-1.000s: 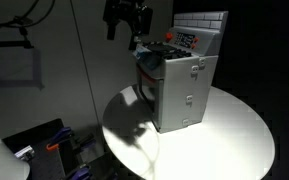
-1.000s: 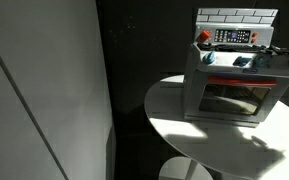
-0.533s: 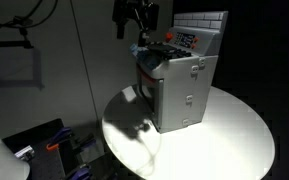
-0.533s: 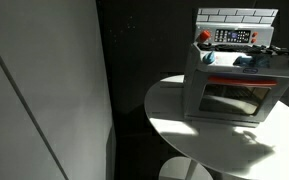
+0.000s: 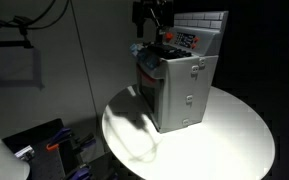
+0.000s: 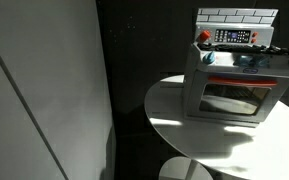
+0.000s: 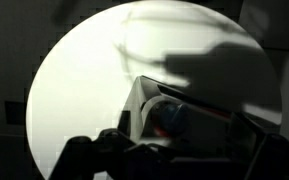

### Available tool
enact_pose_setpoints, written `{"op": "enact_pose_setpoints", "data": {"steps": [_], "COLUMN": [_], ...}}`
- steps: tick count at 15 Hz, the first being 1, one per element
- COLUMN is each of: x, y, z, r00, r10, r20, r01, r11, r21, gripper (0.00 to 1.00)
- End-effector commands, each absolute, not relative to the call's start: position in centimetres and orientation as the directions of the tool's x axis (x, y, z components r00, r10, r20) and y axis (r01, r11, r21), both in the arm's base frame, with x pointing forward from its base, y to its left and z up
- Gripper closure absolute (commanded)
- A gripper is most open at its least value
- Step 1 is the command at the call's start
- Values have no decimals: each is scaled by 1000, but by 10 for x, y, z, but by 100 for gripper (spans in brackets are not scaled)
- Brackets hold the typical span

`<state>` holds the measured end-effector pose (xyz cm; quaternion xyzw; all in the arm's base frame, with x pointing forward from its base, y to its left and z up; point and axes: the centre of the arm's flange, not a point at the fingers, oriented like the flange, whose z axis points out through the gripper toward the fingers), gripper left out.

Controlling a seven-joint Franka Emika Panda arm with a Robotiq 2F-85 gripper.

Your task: Push the top right button on the toy stove

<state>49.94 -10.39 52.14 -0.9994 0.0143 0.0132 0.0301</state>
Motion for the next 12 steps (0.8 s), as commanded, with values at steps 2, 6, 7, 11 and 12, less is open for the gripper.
{"op": "enact_pose_setpoints", "data": {"steps": [2,6,7,11,12], "x": [534,553,557,574,576], "y": [-110,-113,-114,-116,-116], "z": [517,507,505,497,496], "r00": [988,963,956,925,920], "r10": [-139,-201,-213,-267,-274], "r20": [69,177,201,270,279], "r01": [-137,-201,-215,-274,-284], "r11": [-990,-979,-976,-962,-959], "r21": [-32,-13,-11,-10,-6], "gripper": [0,0,0,0,0]}}
